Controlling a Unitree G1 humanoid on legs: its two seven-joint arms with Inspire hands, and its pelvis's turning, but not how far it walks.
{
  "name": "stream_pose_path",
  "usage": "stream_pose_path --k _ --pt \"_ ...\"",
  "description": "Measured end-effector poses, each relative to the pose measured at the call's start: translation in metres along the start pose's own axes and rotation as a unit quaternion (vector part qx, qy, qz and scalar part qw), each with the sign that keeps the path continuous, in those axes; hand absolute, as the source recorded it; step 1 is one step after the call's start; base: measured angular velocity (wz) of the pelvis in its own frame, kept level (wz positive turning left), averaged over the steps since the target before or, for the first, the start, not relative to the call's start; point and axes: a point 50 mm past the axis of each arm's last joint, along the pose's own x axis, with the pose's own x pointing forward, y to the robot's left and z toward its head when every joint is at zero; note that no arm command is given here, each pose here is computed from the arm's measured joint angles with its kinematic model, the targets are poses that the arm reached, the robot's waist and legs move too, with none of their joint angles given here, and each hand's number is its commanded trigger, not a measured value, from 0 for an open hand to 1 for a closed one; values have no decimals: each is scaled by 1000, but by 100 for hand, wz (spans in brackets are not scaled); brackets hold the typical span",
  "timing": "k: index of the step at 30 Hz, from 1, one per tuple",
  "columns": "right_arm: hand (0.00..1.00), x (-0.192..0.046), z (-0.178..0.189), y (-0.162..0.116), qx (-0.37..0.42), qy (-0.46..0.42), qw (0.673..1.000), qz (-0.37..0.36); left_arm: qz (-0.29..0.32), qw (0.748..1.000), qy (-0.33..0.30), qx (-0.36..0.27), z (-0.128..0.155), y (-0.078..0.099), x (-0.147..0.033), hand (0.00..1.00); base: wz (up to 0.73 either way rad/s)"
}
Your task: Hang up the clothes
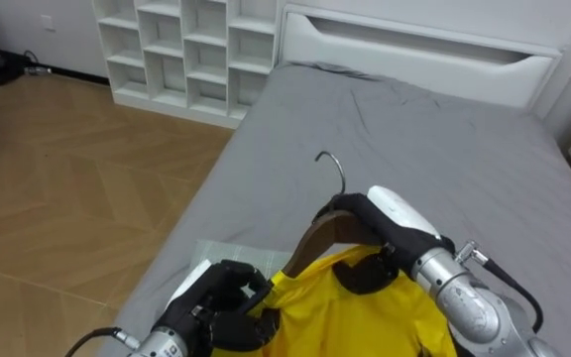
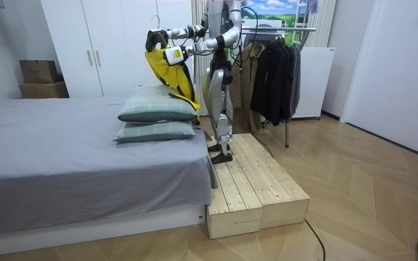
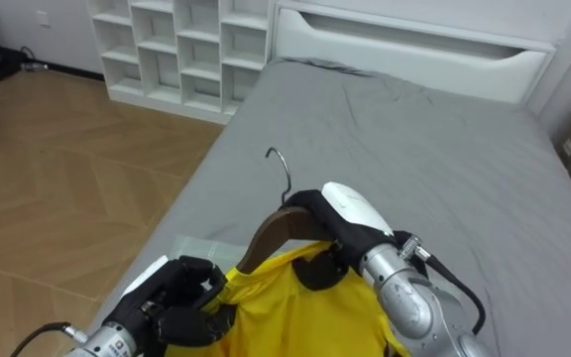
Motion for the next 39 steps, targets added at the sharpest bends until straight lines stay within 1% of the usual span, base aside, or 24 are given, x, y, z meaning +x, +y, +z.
stream_pose_path --k 36,37,38,39 --pt "100 0 -4 3 8 7 1000 2 -5 1000 0 1 0 -3 0 99 0" --pt "100 0 -4 3 11 8 1000 3 -6 1000 0 1 0 -3 1 51 0" --pt "100 0 -5 3 13 9 1000 3 -6 1000 1 1 0 -3 1 0 0" --pt "100 0 -5 4 15 9 1000 3 -6 1000 1 1 0 -3 1 0 0"
